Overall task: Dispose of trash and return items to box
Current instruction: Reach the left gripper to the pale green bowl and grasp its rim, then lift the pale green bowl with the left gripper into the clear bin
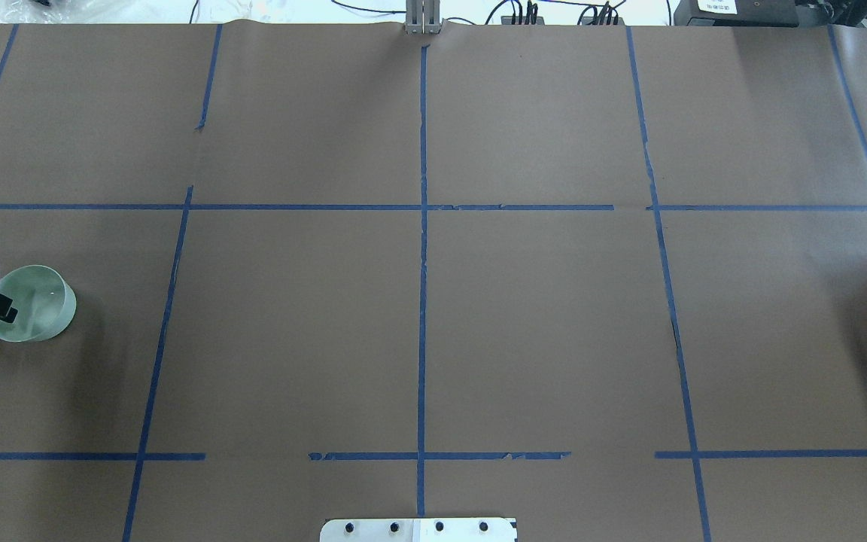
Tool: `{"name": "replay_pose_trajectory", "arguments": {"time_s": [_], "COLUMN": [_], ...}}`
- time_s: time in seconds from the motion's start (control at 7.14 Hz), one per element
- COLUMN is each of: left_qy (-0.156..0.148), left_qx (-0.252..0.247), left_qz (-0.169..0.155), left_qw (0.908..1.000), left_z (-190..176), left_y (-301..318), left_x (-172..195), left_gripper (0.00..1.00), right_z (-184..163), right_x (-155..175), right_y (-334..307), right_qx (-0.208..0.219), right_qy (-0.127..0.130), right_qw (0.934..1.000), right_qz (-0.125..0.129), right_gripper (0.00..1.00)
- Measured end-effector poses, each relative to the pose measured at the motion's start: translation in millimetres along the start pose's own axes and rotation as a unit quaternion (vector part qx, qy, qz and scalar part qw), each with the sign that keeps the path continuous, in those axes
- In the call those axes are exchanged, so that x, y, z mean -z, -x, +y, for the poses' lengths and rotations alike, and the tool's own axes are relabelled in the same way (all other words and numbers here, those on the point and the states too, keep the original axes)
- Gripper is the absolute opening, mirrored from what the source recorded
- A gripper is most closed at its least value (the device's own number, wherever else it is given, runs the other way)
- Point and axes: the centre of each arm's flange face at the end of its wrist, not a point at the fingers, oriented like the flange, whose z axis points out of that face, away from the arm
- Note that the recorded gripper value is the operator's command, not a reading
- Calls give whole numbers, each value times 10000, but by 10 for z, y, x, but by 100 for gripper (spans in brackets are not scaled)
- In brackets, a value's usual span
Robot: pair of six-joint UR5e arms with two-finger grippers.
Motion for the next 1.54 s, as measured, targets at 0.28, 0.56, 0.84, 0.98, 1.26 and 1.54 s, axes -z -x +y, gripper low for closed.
{"name": "replay_pose_trajectory", "arguments": {"time_s": [0.28, 0.56, 0.84, 0.98, 1.26, 1.54], "left_qy": [7, -46, -252, -404, -645, -1178], "left_qx": [-7, -79, -106, -92, -206, -575], "left_qz": [1, 52, 229, 372, 612, 399], "left_qw": [10000, 9999, 9994, 9984, 9958, 9906], "left_z": [4, 1, 4, 39, 296, 437], "left_y": [12, -11, -115, -230, -251, 341], "left_x": [-25, -18, 111, 291, 786, 1291], "left_gripper": [0, 0, 0, 0, 0, 0], "right_z": [-2, -2, 6, 6, 7, 6], "right_x": [-8, -10, -14, -8, -2, -1], "right_y": [16, 19, 15, 22, 28, 29], "right_qx": [11, 15, 21, 32, 40, 42], "right_qy": [9, 11, 15, 8, 2, 0], "right_qw": [10000, 10000, 10000, 10000, 10000, 10000], "right_qz": [-16, -18, -18, -19, -20, -20], "right_gripper": [100, 100, 100, 100, 100, 100]}}
